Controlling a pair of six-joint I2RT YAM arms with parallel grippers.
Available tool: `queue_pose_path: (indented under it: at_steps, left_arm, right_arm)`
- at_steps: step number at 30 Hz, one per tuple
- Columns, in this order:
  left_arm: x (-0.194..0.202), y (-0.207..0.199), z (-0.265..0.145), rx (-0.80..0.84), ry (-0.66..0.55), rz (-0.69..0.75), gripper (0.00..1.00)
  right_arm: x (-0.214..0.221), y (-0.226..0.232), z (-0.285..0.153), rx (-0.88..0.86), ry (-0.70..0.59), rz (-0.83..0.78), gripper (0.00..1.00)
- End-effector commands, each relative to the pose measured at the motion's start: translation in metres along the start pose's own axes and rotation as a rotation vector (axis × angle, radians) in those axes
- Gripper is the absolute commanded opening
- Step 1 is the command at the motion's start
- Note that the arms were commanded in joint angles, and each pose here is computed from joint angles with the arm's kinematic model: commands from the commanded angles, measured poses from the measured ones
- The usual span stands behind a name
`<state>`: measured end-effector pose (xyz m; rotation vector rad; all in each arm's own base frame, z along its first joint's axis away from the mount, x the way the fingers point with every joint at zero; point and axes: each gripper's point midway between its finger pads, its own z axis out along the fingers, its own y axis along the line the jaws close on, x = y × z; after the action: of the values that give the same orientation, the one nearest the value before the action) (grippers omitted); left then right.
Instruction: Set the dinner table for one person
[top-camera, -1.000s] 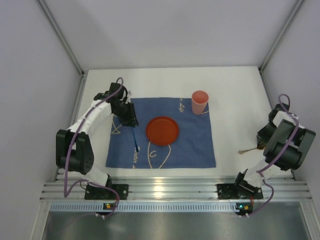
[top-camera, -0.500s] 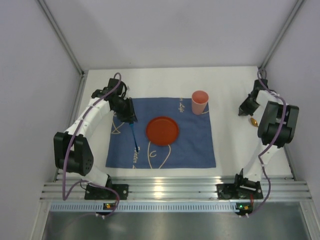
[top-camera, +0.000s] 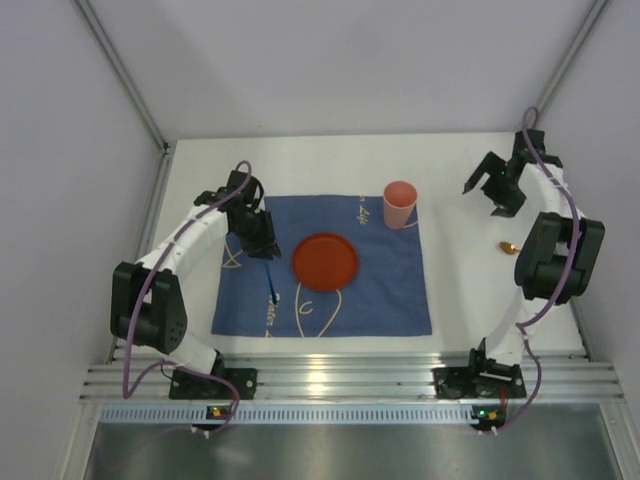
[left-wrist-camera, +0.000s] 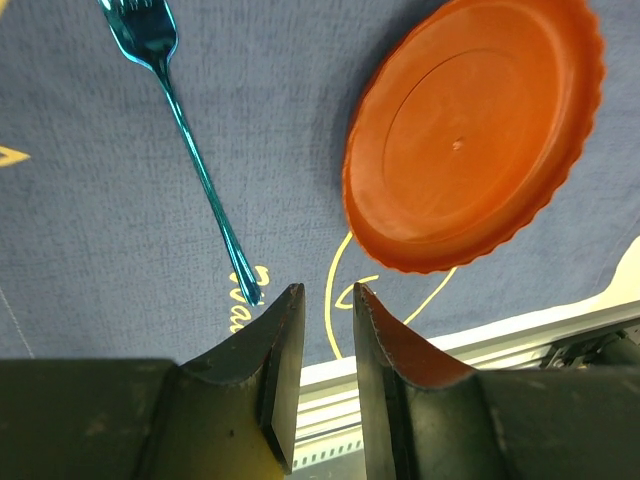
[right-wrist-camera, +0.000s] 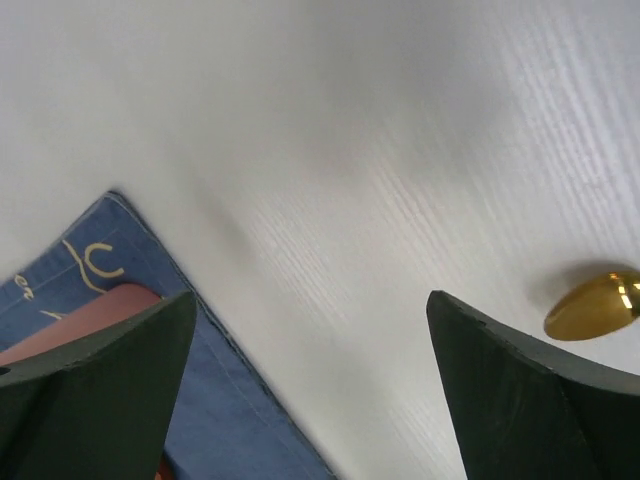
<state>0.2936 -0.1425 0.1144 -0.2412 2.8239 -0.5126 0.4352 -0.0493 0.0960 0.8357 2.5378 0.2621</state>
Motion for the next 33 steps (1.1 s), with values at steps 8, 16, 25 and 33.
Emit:
queue_pose_path:
  at_steps: [8, 16, 25, 33]
  left_arm:
    - [0.008, -0.012, 0.003, 0.100, -0.024, 0.020, 0.31]
    - [0.014, -0.017, 0.008, 0.140, 0.011, 0.020, 0.31]
    - [0.010, -0.021, 0.002, 0.127, 0.032, 0.031, 0.31]
    - [0.012, -0.023, -0.006, 0.096, 0.039, 0.055, 0.31]
  right_arm:
    - [-0.036, -0.148, -0.050, 0.366, -0.122, 0.341, 1.00]
    - [0.018, -0.204, -0.039, 0.403, -0.104, 0.610, 0.99]
    - [0.024, -0.214, -0.012, 0.421, -0.127, 0.676, 0.96]
    - [0.022, -0.216, -0.002, 0.400, -0.187, 0.744, 0.89]
